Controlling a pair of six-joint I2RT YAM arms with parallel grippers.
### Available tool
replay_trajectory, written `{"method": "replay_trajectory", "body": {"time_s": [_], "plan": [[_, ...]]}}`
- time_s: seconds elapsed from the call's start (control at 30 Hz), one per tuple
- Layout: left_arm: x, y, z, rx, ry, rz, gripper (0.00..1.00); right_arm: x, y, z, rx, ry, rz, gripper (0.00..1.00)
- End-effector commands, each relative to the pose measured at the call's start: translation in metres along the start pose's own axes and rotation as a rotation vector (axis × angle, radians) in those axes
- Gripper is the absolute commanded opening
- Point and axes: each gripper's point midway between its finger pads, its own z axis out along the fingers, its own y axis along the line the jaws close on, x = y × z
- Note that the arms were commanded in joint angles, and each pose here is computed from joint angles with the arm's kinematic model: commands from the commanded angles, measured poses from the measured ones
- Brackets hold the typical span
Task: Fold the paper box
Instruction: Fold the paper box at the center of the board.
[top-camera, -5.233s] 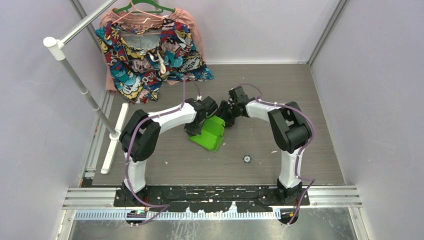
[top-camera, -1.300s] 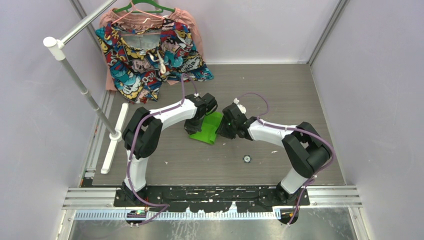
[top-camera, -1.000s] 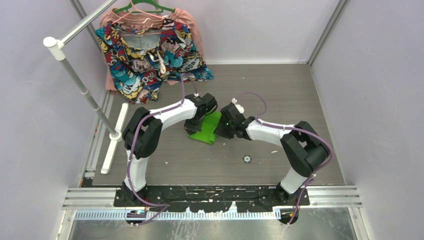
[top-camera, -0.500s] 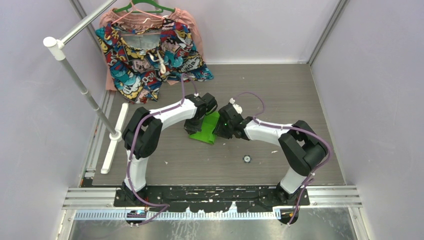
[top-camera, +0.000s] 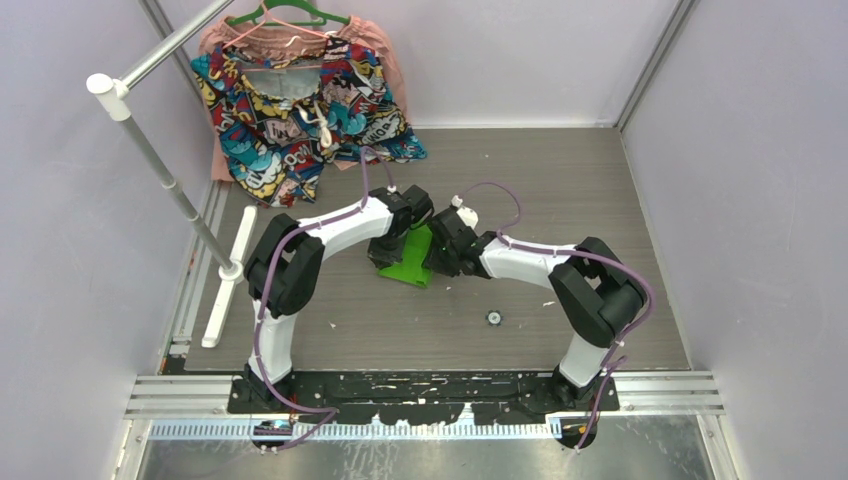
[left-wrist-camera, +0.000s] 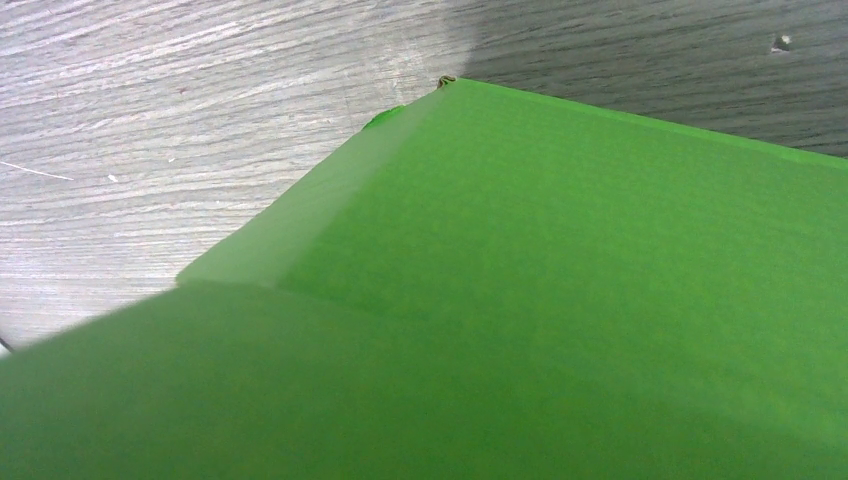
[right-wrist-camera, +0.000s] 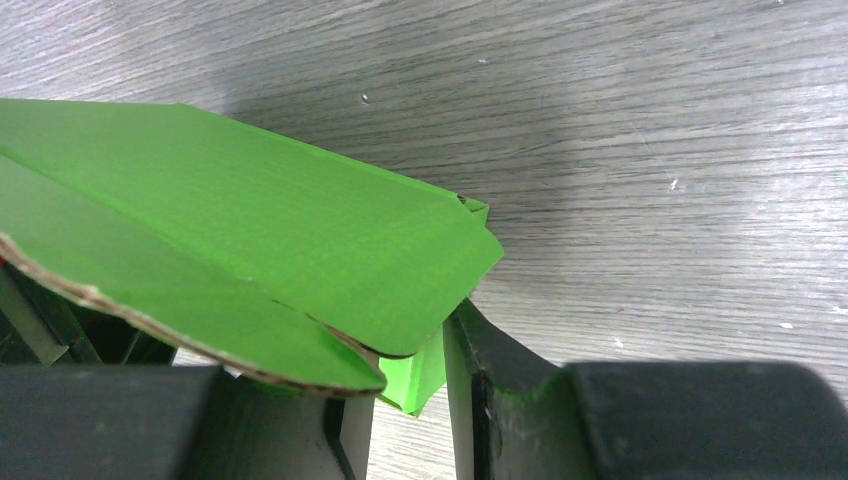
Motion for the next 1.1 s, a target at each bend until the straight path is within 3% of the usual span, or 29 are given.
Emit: {"method": "replay_trajectory", "body": {"time_s": [0.0,0.13,0.47,0.7,1.07], "plan": [[0.009,-0.011,0.015,0.035,0.052,-0.012,0.0,0.011,-0.014,0.003,0.089,0.011,-0.067,0.34],[0.01,-0.012,0.015,0.036,0.052,-0.01,0.0,0.01,-0.018,0.002,0.121,0.006,-0.097,0.27],[0.008,-0.011,0.014,0.036,0.049,-0.013,0.0,0.015,-0.02,0.002,0.177,0.01,-0.168,0.26],[0.008,-0.011,0.014,0.033,0.051,-0.011,0.0,0.021,-0.023,0.004,0.21,0.018,-0.207,0.32],[0.007,-0.01,0.013,0.031,0.049,-0.012,0.0,0.026,-0.03,0.006,0.249,0.022,-0.243,0.27]]}}
